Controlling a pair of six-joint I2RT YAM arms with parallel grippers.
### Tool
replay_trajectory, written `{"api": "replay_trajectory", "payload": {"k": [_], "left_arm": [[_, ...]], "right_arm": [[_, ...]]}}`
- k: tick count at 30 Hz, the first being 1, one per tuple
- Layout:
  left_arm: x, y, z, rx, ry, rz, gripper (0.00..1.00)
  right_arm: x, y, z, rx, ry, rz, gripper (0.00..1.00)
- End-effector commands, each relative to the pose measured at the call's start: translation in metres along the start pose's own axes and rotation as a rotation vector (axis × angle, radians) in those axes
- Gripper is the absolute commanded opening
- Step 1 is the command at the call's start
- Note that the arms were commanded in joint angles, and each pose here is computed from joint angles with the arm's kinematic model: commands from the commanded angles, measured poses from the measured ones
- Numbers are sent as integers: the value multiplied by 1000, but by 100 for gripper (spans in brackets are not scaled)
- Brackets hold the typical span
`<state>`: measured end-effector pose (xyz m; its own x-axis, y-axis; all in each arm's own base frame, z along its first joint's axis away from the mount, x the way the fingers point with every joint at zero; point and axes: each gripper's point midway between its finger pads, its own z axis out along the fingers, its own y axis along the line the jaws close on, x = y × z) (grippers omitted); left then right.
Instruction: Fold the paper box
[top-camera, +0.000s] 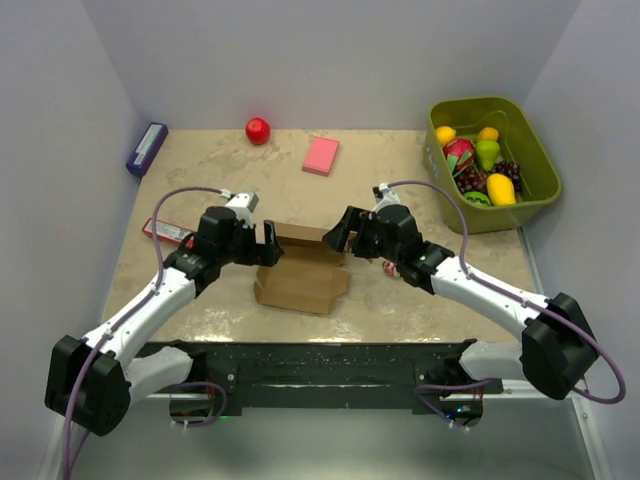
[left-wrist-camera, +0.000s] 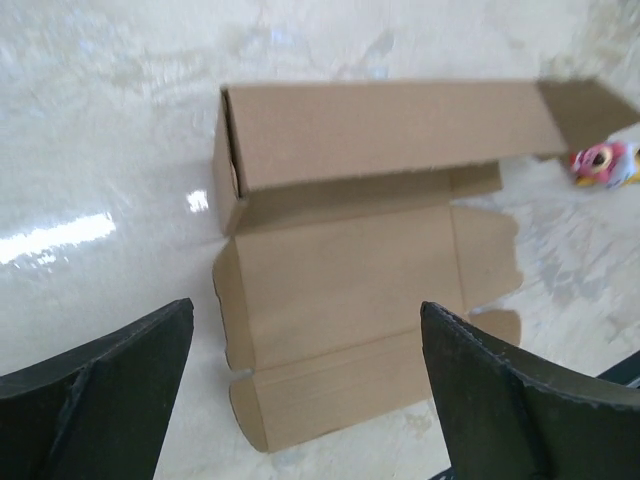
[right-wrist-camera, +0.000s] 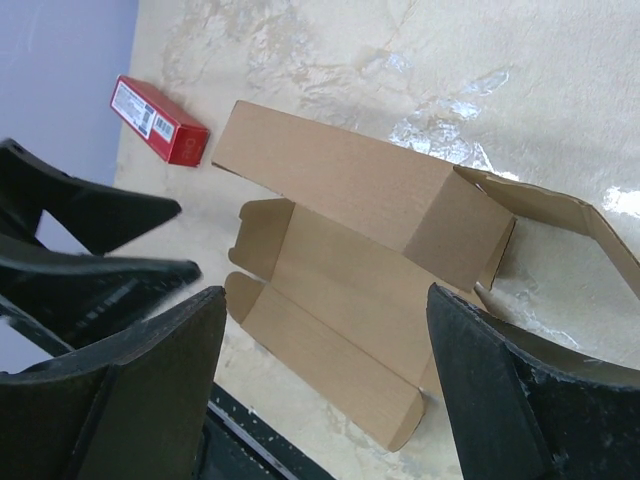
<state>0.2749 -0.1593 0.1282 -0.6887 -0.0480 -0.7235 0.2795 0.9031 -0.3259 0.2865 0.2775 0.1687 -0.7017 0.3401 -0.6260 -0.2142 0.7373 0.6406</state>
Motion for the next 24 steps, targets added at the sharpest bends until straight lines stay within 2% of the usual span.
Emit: {"api": "replay_trajectory", "payload": {"k": [1, 5, 6, 7, 13, 18, 24], "left_arm": [[-46, -8, 4, 112, -90, -53, 100], [-63, -4, 17, 146, -156, -95, 98], [-59, 3, 23, 135, -139, -113, 97], [-72, 2, 26, 150, -190, -114, 93], [-76, 19, 44, 145, -222, -157, 83], [-67, 26, 56, 162, -202, -191, 73], [-51, 33, 69, 158, -169, -202, 67]], "right_arm": [[-20, 18, 6, -48, -51, 17, 84], [-21, 12, 12, -36, -59, 26, 84], [-22, 10, 14, -33, -60, 32, 84], [-20, 8, 16, -29, -53, 31, 84], [-14, 0, 26, -11, -34, 38, 82], [-13, -4, 33, -6, -31, 48, 82], [-13, -8, 40, -7, -28, 64, 82]]}}
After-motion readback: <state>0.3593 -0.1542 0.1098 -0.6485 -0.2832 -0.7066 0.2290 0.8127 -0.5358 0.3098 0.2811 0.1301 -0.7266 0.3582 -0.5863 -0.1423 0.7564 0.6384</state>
